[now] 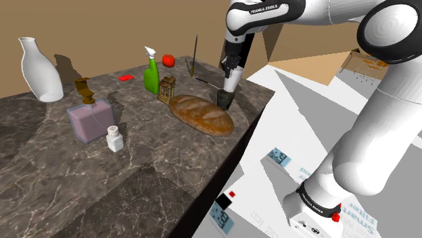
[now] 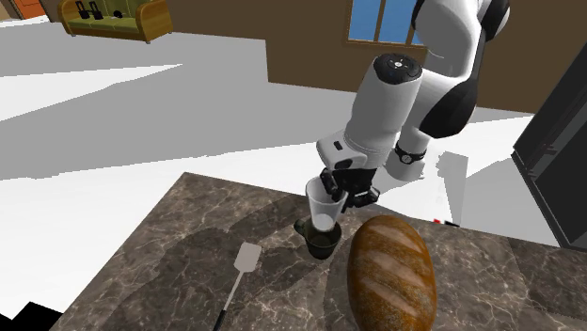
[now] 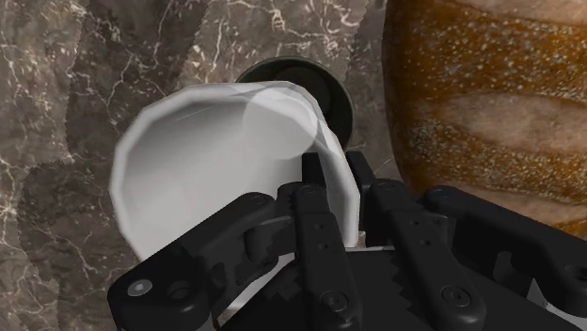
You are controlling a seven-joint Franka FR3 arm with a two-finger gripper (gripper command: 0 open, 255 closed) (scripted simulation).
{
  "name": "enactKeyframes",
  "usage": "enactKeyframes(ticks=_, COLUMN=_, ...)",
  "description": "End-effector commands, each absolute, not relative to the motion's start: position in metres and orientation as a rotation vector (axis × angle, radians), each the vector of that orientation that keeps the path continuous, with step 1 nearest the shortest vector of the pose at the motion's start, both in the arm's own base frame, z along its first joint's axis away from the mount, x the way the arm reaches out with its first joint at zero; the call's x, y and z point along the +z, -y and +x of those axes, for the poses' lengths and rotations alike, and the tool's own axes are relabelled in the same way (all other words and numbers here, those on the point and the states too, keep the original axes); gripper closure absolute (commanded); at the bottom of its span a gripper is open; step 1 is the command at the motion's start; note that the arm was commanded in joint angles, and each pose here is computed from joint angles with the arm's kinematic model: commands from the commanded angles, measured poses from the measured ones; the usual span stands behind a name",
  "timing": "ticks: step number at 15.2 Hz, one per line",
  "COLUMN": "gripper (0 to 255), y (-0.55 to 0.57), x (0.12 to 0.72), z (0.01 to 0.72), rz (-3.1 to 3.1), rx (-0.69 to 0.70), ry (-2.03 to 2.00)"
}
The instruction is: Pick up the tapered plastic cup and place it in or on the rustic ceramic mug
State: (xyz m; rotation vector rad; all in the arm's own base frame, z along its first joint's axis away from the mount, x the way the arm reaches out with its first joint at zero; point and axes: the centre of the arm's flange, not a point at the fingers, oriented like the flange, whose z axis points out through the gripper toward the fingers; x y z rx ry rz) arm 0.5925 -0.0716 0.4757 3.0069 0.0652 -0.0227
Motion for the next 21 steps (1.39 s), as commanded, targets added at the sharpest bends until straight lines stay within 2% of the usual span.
enactKeyframes(ticks=1, gripper=255, y=0.072, x=0.466, z=0.592, rz=3.007, rx=-0.021, ry=-0.065)
enactKeyframes(ticks=10, gripper=255, y=0.072, x=0.46, z=0.592, rz=3.007, rx=-0.021, ry=-0.065)
enactKeyframes(ticks=11, gripper=0, y=0.072, x=0.46, z=0.592, rz=3.007, rx=-0.021, ry=-0.065)
enactKeyframes(ticks=16, gripper=0, y=0.072, x=0.46, z=0.592, rz=3.007, rx=-0.021, ry=-0.065)
enactKeyframes(ticks=21, gripper=0, y=0.065, x=0.51, z=0.593, rz=3.007, rx=-0.021, ry=-0.065)
